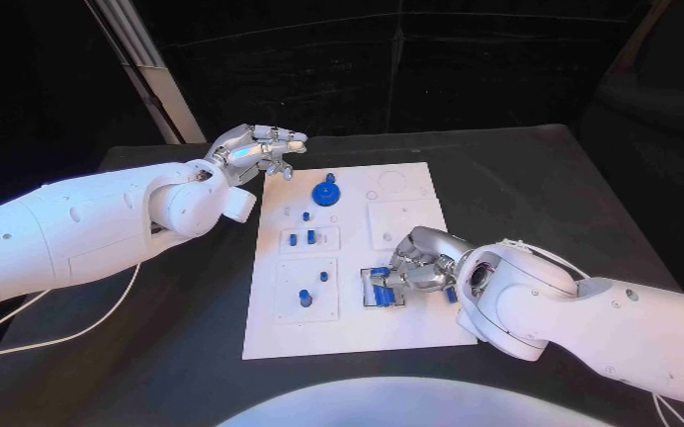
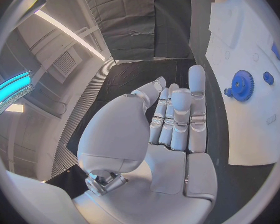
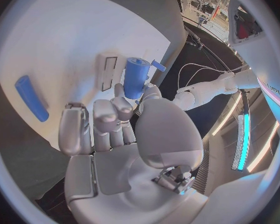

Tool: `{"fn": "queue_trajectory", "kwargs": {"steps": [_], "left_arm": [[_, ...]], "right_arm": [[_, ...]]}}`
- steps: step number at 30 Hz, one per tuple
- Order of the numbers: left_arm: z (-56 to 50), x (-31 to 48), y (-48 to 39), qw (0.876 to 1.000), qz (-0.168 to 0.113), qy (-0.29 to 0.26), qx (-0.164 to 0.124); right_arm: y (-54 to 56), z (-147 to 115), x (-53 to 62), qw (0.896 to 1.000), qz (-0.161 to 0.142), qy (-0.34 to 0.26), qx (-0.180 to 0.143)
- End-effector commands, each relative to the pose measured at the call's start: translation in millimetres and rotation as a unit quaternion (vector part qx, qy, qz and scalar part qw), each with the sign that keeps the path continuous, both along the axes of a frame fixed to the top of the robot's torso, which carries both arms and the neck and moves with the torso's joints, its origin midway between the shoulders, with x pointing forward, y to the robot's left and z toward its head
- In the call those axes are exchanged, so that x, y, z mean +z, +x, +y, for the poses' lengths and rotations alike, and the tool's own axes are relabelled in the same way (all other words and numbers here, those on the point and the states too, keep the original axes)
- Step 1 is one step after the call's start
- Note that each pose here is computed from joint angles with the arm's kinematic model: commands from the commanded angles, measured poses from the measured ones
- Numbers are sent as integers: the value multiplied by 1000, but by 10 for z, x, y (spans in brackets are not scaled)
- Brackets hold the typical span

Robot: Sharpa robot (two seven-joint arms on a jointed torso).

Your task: Assemble the parts on the task board

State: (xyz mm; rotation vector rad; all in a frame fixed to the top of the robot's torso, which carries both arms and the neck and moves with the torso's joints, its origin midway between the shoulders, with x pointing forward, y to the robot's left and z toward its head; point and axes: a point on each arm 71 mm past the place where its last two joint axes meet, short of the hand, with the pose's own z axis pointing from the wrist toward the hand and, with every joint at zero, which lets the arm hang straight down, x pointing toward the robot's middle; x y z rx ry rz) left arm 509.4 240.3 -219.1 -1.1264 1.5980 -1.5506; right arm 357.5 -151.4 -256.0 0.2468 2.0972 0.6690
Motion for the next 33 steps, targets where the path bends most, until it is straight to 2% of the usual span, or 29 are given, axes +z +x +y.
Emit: {"fn": "queue_trajectory", "kwargs": {"steps": [1,12,23,33], "left_arm": [[-22,12,-3,1000,1,-5,-7],[-34,11,-5,1000,3,-6,-10],[-32,11,-7,1000,4,-6,-10],[-20,11,-8,1000,4,-5,-10]], "right_arm": [[0,12,-21,1000,16,-6,-2],[31,66,-27,1000,-4,-27,13],[58,73,-12,999,-28,-34,13],[30,66,19,999,-37,-33,24]]}}
